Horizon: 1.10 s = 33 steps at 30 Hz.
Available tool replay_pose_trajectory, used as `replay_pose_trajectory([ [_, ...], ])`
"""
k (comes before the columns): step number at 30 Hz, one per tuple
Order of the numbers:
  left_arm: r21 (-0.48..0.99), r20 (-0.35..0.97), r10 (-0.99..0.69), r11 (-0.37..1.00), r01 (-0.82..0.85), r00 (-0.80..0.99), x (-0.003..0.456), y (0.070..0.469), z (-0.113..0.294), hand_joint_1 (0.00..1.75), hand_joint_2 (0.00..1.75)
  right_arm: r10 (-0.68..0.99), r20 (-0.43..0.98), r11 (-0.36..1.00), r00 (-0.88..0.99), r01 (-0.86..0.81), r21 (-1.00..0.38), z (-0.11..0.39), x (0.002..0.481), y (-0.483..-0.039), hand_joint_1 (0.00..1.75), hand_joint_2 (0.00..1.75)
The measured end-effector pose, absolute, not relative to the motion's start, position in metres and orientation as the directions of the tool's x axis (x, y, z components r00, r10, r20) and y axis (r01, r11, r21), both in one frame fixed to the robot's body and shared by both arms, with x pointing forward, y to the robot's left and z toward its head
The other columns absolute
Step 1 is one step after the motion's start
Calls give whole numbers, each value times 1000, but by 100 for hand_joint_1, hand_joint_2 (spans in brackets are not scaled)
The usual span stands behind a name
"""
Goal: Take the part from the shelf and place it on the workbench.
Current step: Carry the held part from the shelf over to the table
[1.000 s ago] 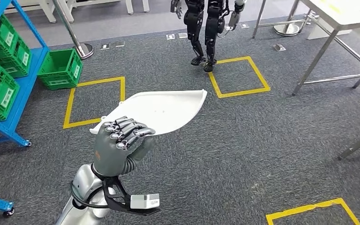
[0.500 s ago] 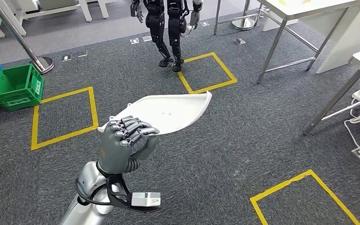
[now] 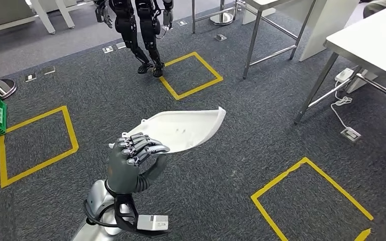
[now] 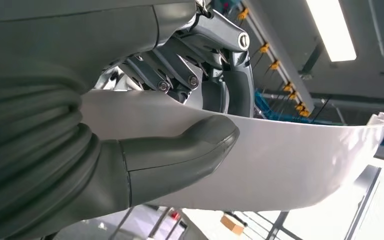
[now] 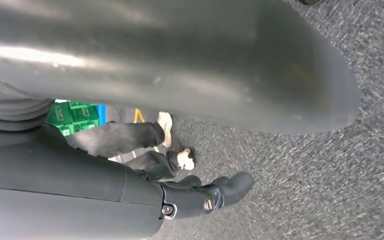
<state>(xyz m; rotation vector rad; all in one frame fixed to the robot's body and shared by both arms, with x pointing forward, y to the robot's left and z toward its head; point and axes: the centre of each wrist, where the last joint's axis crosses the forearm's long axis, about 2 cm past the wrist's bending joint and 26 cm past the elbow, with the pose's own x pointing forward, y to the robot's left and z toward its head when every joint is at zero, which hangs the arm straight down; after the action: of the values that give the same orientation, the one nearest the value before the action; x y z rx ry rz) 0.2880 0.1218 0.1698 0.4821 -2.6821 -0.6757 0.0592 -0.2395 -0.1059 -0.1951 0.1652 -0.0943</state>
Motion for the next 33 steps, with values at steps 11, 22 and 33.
replay_pose_trajectory([
  [11,516,340,-326,849,-115,-882,283,129,153,175,175,-163,-154,972,975,133,-192,-104,61,-229,0,0],
  [22,496,341,-308,862,-108,-888,283,129,156,175,175,-200,-156,967,967,169,-190,-104,62,-228,0,0],
  [33,465,246,-376,854,-232,-893,297,133,172,175,175,-244,-140,955,960,212,-208,-104,69,-243,0,0],
])
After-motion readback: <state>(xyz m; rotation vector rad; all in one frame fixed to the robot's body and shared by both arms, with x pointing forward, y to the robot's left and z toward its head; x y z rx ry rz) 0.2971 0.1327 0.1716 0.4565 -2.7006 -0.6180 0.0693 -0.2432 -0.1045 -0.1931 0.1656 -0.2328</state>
